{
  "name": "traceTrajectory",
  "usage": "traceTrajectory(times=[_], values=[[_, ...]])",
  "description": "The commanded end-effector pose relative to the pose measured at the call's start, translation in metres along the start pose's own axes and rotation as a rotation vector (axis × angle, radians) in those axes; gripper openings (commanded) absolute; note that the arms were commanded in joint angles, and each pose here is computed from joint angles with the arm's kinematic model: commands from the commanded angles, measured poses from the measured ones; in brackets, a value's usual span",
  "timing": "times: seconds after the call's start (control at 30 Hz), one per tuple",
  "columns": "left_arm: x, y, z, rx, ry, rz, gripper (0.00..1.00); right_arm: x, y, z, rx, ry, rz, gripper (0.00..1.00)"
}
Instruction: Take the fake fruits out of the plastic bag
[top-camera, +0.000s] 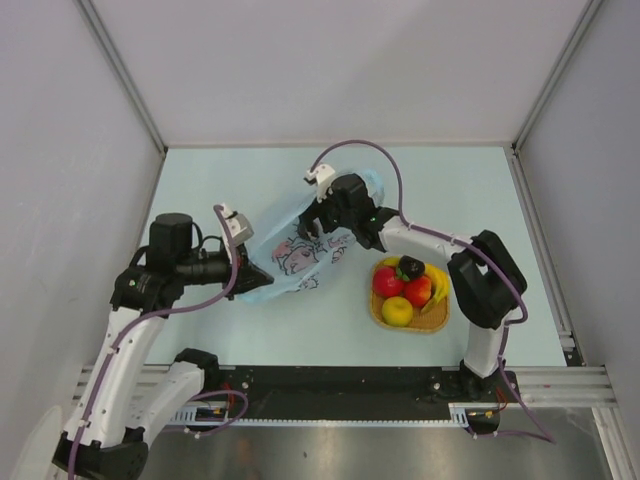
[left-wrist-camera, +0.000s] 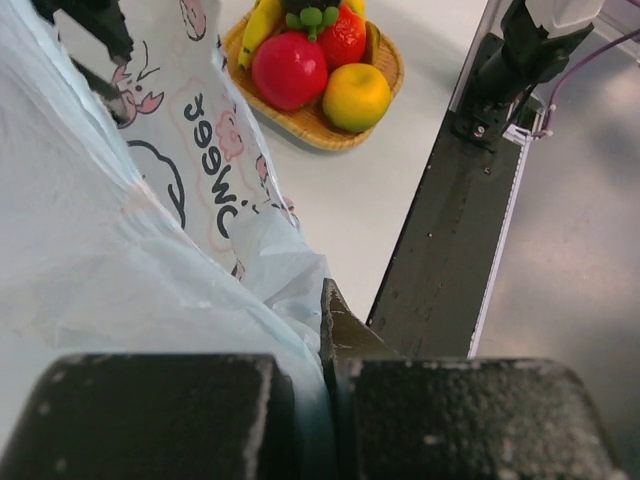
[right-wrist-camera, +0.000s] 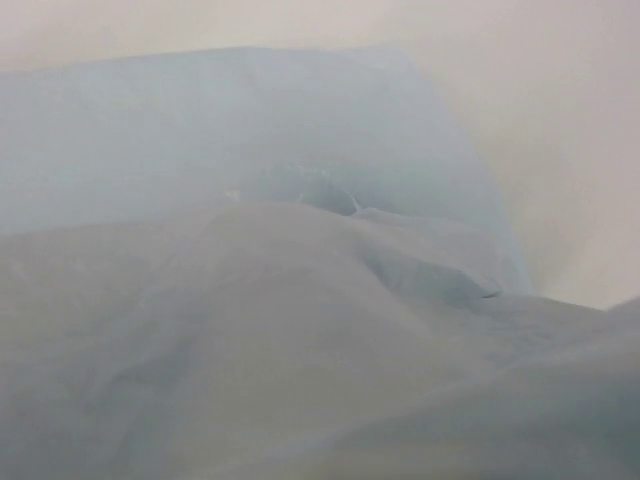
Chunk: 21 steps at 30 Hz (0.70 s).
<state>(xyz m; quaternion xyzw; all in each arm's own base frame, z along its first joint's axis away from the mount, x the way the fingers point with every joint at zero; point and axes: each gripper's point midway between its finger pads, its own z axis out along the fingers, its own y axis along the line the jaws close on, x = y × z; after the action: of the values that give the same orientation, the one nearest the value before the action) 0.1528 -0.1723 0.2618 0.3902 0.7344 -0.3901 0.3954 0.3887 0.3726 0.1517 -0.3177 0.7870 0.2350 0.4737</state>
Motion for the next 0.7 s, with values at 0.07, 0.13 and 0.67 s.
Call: traceTrajectory(times=[0.07,0.13,0.67], values=[[0.009,0.009,0.01,0.033,0.021,-0.016,0.01,0.007,0.007,0.03,0.022,-0.011,-0.086,1.0],[0.009,0.011,0.012,0.039,0.024,-0.02,0.01,0.013,0.009,0.039,0.012,-0.003,-0.093,1.0],[0.012,0.012,0.018,0.072,0.035,-0.064,0.0,0.026,-0.021,0.116,0.147,0.024,-0.134,1.0]])
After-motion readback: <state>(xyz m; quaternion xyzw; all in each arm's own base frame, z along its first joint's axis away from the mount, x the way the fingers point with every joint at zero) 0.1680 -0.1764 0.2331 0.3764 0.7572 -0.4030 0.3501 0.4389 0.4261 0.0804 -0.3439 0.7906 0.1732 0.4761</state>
